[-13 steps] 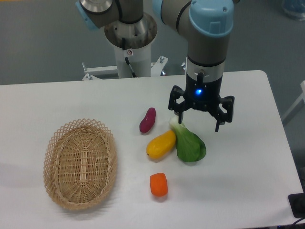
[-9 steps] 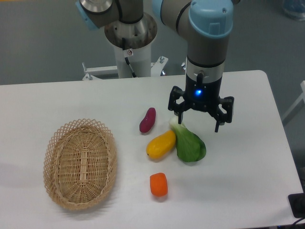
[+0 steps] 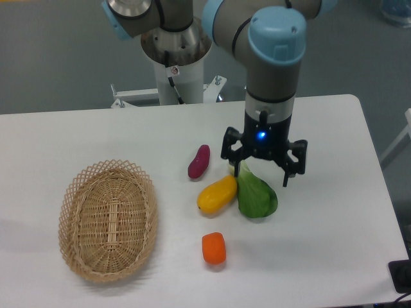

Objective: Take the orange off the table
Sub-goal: 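Move the open gripper over the small orange object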

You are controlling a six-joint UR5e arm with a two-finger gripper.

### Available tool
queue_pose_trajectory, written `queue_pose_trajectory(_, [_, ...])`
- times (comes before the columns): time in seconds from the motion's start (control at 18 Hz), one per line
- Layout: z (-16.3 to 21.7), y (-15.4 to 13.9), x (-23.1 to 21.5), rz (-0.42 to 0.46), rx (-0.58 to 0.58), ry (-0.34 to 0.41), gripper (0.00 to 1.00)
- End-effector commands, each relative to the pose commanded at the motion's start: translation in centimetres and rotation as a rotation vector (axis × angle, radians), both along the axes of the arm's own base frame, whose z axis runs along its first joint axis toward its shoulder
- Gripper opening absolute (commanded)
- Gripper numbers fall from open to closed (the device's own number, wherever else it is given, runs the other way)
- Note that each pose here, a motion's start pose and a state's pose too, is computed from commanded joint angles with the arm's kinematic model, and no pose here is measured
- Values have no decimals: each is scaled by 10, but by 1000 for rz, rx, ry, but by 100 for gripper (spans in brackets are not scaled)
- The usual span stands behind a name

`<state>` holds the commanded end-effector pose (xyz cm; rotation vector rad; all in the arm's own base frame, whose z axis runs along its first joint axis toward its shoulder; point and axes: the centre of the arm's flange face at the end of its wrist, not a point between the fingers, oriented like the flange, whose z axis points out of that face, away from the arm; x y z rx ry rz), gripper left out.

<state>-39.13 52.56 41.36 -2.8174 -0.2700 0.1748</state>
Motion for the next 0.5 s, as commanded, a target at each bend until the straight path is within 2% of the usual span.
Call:
queue_pose_trajectory(0.22, [-37,23,7,38,-13,-45,100])
queue_pose_trajectory(0.5, [-90,30,8,25,-45,-114,100])
